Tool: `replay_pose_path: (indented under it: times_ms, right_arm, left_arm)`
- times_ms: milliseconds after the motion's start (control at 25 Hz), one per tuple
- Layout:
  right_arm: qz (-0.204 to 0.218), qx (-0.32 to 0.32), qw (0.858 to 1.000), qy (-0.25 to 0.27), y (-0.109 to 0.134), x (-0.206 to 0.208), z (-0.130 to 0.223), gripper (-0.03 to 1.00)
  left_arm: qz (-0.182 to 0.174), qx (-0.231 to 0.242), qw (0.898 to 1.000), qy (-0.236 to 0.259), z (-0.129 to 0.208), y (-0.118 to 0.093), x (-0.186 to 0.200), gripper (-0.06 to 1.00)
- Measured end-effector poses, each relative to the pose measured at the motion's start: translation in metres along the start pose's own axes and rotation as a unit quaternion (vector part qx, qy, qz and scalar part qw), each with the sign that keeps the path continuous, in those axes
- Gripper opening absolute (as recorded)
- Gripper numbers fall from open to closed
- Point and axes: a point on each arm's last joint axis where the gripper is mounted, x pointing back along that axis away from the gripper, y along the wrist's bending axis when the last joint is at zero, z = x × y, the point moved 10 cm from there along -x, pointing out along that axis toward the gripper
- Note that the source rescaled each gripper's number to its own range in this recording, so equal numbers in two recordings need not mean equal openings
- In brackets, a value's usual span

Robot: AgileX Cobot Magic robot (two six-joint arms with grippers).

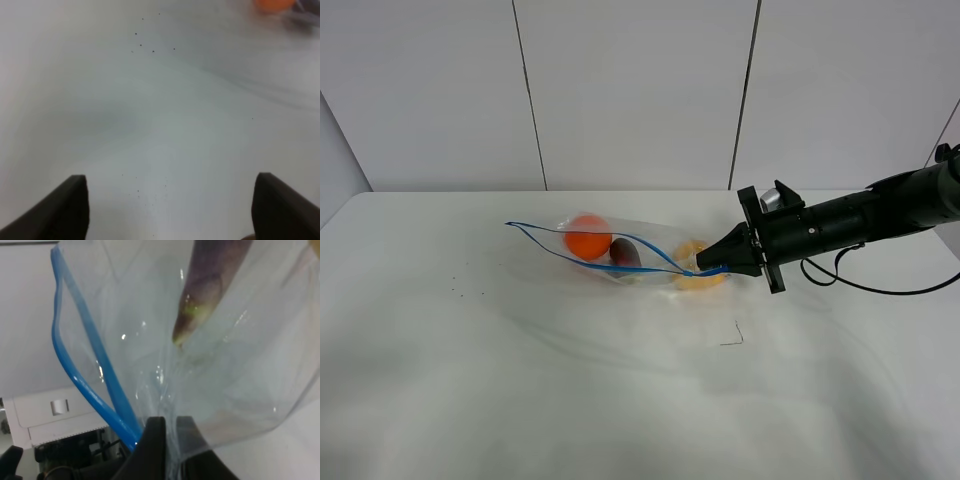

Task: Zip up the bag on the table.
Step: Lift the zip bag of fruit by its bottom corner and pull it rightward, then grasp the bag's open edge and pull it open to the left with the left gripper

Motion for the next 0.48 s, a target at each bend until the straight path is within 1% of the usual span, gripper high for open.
replay_pose_path:
  times_ms: [200, 280, 360, 400, 480]
  right_arm:
    - [0.000, -0.004, 1.000, 0.001, 0.000, 0.000, 0.000, 0.00]
    - [0.000, -0.004, 1.000, 0.001, 0.000, 0.000, 0.000, 0.00]
    - [0.000, -0.004, 1.000, 0.001, 0.000, 0.000, 0.000, 0.00]
    - [0.000, -0.004, 1.000, 0.001, 0.000, 0.000, 0.000, 0.00]
    - [0.000, -0.004, 1.000, 0.001, 0.000, 0.000, 0.000, 0.00]
  left_arm:
    - [0.000, 0.000, 1.000, -0.001, -0.001, 0.000, 0.000, 1.00]
    - [-0.004, 0.002, 1.000, -0.006, -0.006, 0.002, 0.004, 1.00]
    - [-0.005, 0.007, 1.000, -0.008, -0.023, 0.003, 0.009, 1.00]
    - [-0.005, 0.012, 1.000, 0.000, -0.033, 0.003, 0.008, 1.00]
    - [-0.004, 0.016, 1.000, 0.006, -0.060, 0.004, 0.011, 1.00]
